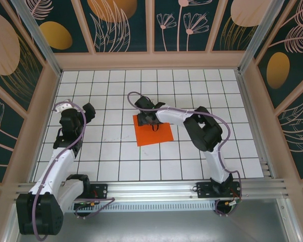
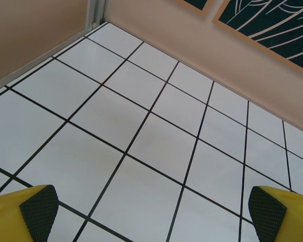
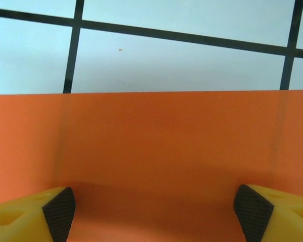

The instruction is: Fold a paper plane with a square sheet of paper (pick it up from the middle)

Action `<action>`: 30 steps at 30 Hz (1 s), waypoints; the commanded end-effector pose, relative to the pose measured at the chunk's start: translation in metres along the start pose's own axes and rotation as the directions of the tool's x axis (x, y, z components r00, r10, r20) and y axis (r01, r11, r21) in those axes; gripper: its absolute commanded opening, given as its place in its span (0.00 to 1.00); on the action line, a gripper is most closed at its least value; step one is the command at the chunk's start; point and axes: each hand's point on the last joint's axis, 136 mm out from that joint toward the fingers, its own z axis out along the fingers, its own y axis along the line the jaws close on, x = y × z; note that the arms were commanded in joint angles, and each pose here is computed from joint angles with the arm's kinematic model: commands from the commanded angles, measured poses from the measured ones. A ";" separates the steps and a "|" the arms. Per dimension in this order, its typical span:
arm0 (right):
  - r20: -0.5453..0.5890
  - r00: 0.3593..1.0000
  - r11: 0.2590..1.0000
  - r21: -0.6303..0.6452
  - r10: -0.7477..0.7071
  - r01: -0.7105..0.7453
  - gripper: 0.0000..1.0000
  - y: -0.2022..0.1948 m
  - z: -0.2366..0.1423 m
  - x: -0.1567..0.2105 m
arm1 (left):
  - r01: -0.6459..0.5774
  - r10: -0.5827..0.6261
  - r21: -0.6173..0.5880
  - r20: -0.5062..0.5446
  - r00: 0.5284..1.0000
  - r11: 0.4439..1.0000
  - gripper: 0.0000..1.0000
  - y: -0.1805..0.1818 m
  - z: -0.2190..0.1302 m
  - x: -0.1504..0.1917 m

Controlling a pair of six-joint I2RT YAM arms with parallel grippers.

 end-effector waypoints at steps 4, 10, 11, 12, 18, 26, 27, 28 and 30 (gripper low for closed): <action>-0.245 0.949 0.979 -0.005 -0.200 0.205 0.87 -0.046 0.001 0.102 | 0.007 -0.007 -0.007 0.008 1.000 1.000 0.98 -0.001 0.000 -0.008; -0.190 0.971 0.988 -0.076 -0.147 0.135 0.88 -0.034 -0.029 0.087 | 0.005 -0.005 -0.005 -0.003 1.000 1.000 0.99 -0.002 0.001 -0.006; -0.160 0.981 0.992 -0.083 -0.110 0.097 0.89 -0.028 -0.037 0.074 | 0.006 -0.006 -0.007 -0.001 1.000 1.000 0.98 -0.002 0.001 -0.007; -0.134 0.988 0.995 -0.078 -0.078 0.068 0.91 -0.025 -0.044 0.062 | 0.006 -0.006 -0.009 -0.002 1.000 1.000 0.98 -0.001 0.002 -0.007; -0.107 0.994 0.999 0.027 0.029 -0.027 0.99 -0.040 -0.059 0.050 | 0.003 -0.003 -0.010 -0.013 1.000 1.000 0.99 -0.001 0.003 -0.004; -0.206 0.978 0.999 0.018 0.035 -0.032 0.99 -0.041 -0.052 0.080 | -0.002 0.002 -0.014 -0.031 1.000 1.000 0.98 -0.001 0.006 0.000; -0.212 0.977 0.999 0.015 0.034 -0.031 0.99 -0.040 -0.051 0.081 | -0.003 0.002 -0.015 -0.032 0.999 1.000 0.99 -0.001 0.006 0.000; -0.217 0.976 0.999 0.013 0.033 -0.031 0.99 -0.039 -0.050 0.082 | -0.005 0.004 -0.016 -0.034 0.999 1.000 0.99 -0.001 0.007 0.000; -0.221 0.975 1.000 0.009 0.029 -0.028 0.99 -0.036 -0.048 0.082 | -0.006 0.005 -0.018 -0.038 0.999 1.000 0.99 -0.001 0.007 0.001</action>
